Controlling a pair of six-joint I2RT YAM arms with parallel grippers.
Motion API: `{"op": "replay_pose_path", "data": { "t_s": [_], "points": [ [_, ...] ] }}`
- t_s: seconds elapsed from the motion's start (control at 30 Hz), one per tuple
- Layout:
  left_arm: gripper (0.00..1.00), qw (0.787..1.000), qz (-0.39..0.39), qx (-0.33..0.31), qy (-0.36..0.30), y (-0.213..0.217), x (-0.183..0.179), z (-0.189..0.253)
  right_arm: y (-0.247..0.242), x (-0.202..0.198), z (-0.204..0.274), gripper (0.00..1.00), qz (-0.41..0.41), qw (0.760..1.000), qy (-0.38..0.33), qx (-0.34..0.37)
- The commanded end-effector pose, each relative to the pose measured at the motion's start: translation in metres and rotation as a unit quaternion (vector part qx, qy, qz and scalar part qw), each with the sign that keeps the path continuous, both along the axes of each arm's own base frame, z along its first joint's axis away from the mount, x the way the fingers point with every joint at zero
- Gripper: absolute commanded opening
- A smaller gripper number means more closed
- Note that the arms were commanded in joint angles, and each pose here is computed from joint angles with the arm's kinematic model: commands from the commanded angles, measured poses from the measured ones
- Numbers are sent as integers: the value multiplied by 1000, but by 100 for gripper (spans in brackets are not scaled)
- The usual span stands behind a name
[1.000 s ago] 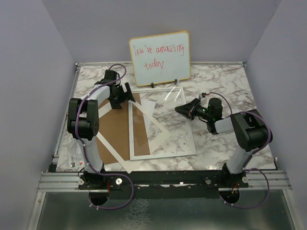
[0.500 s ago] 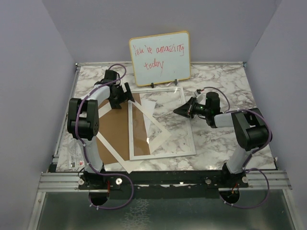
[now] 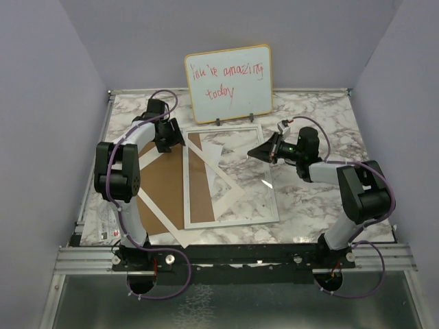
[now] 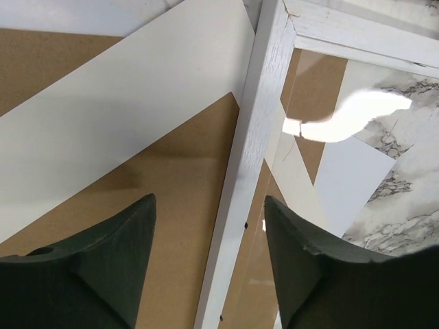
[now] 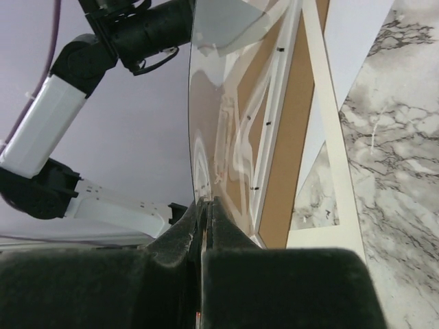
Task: Put the photo into the frame
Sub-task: Place the photo frame item in the photo frame.
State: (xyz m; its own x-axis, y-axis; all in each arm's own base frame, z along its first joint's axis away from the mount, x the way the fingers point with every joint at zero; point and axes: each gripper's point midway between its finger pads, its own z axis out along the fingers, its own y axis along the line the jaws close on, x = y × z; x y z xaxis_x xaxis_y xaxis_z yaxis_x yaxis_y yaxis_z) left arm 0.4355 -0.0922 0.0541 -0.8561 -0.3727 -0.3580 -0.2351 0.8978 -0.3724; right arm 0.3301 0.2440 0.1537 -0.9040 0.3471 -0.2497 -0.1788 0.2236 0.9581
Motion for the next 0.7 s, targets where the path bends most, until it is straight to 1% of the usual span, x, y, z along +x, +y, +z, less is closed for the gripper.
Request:
{"op": "replay_pose_path", "data": {
  "t_s": [0.0, 0.13, 0.27, 0.37, 0.5, 0.67],
  "points": [
    [60, 1000, 9, -5, 5, 2, -5, -3, 4, -8, 23, 1, 25, 999, -25, 37],
    [54, 1000, 7, -9, 18, 1, -9, -13, 6, -9, 31, 1, 22, 998, -21, 59],
    [53, 1000, 6, -9, 24, 1, -10, -19, 8, -5, 16, 1, 16, 1000, -12, 20],
    [53, 1000, 6, -7, 26, 1, -9, -21, 8, -4, 3, 1, 19, 1000, -4, 17],
    [53, 1000, 12, 6, 28, 6, -10, -25, 6, 2, -31, 1, 5, 1000, 24, -14],
    [53, 999, 10, 11, 34, 8, -14, -30, 2, 8, -59, 1, -12, 998, 31, -54]
  ]
}}
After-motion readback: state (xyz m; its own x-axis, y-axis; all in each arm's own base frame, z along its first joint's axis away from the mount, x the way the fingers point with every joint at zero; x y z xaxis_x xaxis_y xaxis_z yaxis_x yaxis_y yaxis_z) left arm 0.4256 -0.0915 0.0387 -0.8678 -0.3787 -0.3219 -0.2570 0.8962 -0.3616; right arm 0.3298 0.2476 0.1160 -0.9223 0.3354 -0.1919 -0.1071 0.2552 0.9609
